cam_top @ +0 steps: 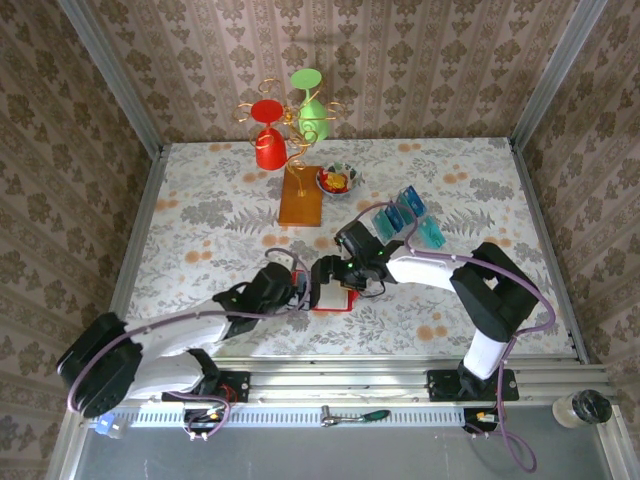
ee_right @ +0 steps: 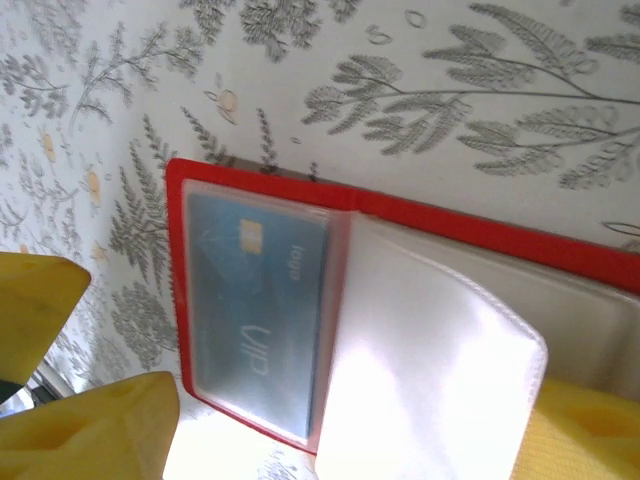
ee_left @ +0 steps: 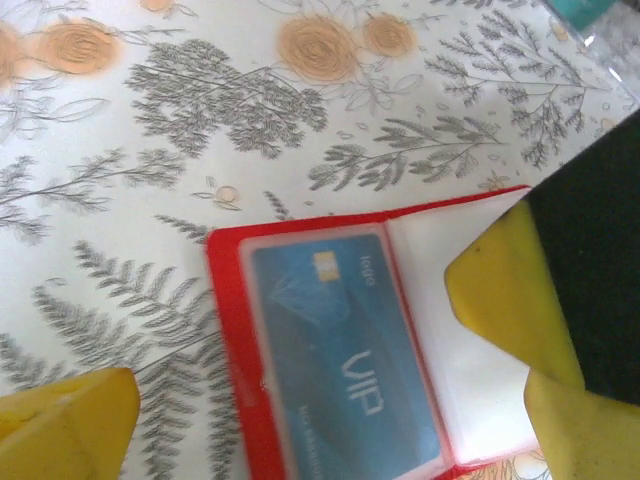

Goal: Put the credit cards into the card holder
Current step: Turn over the card slot in the card holder.

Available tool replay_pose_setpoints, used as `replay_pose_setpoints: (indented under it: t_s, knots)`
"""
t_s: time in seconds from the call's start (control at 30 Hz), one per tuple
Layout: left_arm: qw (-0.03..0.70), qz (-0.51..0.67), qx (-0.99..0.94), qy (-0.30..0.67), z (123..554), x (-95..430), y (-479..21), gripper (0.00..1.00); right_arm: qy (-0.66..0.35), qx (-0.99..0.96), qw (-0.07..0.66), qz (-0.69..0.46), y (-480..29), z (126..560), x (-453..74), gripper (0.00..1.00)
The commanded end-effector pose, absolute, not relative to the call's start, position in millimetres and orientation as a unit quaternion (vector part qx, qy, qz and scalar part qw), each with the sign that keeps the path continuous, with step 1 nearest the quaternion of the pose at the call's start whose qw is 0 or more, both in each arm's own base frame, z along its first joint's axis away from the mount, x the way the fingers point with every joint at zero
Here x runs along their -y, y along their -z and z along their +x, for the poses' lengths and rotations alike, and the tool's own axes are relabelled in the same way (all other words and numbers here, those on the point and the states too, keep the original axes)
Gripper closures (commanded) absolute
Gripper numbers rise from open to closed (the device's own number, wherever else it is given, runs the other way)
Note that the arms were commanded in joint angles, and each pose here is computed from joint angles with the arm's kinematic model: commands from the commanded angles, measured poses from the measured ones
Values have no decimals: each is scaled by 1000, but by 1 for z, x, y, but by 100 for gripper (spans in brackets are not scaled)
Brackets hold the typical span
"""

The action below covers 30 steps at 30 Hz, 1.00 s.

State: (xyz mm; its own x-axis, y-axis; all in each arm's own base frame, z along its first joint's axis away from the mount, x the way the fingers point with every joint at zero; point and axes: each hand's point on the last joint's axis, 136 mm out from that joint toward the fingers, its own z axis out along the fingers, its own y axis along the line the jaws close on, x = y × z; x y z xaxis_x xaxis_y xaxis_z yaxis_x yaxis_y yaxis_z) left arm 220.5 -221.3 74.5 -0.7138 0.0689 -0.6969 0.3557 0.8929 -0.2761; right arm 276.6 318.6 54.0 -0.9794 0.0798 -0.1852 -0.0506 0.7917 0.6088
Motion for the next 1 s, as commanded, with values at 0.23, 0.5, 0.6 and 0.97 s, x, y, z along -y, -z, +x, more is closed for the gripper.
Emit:
replay_pose_setpoints:
  t_s: [0.23, 0.5, 0.6, 0.97]
  knots:
    - [373, 28, -911, 172, 216, 156, -80, 0, -355, -929, 101, -17, -82, 281, -366, 17]
    - [380, 2, -910, 165, 215, 139, -81, 0, -352, -932, 82, -18, -64, 286, -389, 17]
    - [384, -5, -909, 164, 216, 135, -82, 0, -354, -932, 74, -14, -55, 287, -394, 17]
    - [380, -10, -910, 165, 217, 133, -80, 0, -364, -928, 80, -26, -69, 287, -393, 18]
